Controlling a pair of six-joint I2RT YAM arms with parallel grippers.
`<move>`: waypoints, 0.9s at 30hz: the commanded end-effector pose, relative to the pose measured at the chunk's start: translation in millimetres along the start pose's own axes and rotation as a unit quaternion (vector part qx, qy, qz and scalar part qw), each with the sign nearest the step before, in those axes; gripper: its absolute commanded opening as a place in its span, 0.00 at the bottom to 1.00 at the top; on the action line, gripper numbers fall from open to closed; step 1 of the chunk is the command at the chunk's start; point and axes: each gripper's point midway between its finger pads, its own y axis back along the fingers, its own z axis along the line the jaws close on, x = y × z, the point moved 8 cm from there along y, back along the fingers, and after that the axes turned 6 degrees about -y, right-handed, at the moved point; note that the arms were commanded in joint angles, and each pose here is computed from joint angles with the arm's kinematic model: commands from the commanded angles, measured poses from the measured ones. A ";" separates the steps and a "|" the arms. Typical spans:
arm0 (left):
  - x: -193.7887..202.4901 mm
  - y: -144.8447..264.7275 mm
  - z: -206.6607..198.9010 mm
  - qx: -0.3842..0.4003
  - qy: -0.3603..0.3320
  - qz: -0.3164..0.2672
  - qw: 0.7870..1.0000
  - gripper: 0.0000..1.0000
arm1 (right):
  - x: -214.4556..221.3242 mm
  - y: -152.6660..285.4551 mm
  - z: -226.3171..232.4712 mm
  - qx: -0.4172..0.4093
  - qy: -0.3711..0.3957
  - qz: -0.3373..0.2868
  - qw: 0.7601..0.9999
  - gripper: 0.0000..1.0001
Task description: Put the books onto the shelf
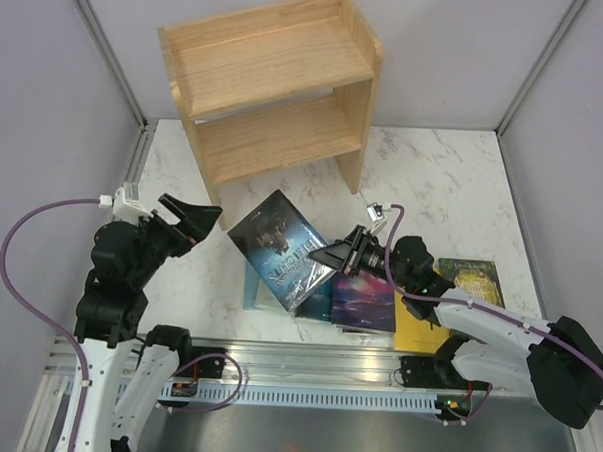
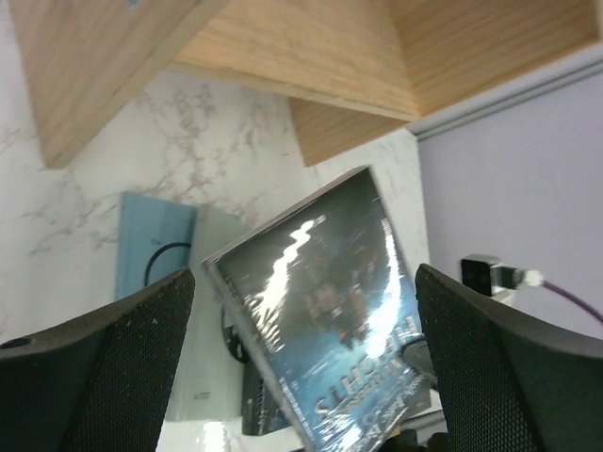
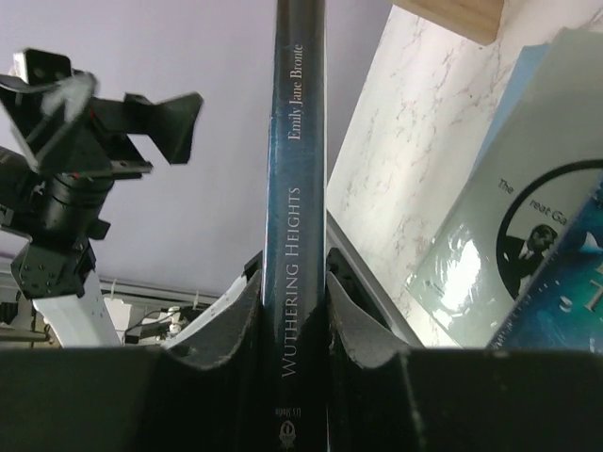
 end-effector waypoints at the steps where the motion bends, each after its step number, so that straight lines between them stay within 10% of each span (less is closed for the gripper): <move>1: 8.9 9.2 27.5 -0.111 -0.036 0.023 0.993 1.00 | -33.5 -12.2 77.9 -0.117 0.053 -0.045 0.991 0.00; 27: 36.8 46.7 24.8 -0.052 -0.032 0.051 0.997 1.00 | -176.8 -156.9 103.2 -0.149 -0.020 -0.170 0.974 0.00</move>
